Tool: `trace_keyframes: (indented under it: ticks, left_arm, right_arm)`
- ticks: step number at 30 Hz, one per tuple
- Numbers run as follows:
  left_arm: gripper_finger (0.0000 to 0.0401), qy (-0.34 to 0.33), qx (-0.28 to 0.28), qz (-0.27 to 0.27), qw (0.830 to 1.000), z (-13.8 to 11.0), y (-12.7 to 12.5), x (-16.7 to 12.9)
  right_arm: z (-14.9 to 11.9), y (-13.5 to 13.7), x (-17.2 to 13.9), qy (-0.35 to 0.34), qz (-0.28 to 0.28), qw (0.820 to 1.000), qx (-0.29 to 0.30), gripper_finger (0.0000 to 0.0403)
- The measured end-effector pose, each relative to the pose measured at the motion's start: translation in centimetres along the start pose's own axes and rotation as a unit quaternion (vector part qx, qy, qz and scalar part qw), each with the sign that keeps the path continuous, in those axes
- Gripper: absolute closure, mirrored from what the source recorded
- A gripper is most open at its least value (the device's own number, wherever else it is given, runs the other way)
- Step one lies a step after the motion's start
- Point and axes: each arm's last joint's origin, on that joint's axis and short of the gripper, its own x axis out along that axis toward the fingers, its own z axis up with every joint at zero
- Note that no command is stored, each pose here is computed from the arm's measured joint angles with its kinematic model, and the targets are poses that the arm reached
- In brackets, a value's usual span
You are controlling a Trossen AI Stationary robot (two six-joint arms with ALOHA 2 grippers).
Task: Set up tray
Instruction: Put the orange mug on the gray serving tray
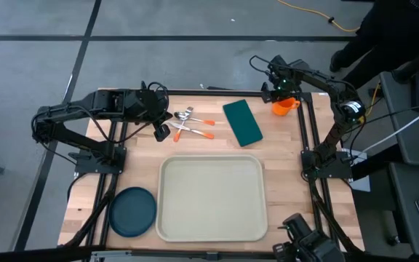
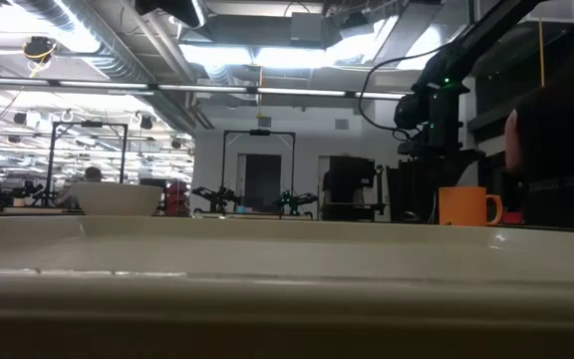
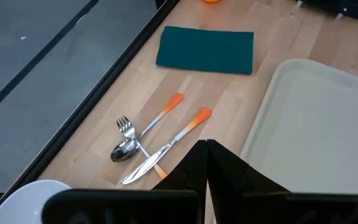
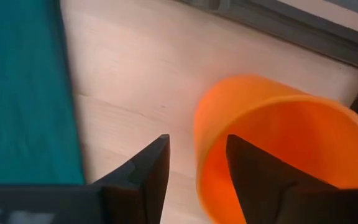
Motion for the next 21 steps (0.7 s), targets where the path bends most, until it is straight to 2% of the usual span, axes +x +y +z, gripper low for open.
trace_keyframes:
  ticks: [8, 14, 21]
  left_arm:
    - [0.04, 0.0, 0.0, 0.0, 1.0, 0.0, 0.0, 0.0]
    - [0.04, 0.001, 0.0, -0.004, 1.0, -0.01, -0.03, 0.0]
    - [0.0399, 0.003, 0.0, -0.009, 1.0, -0.02, -0.05, 0.02]
  right_arm:
    - [0.05, -0.08, 0.0, -0.002, 0.0, 1.0, -0.003, 0.0302]
    - [0.16, -0.07, -0.01, -0.007, -0.001, 1.0, -0.005, 0.0385]
    - [0.12, -0.08, -0.04, -0.006, 0.0, 1.0, -0.015, 0.0392]
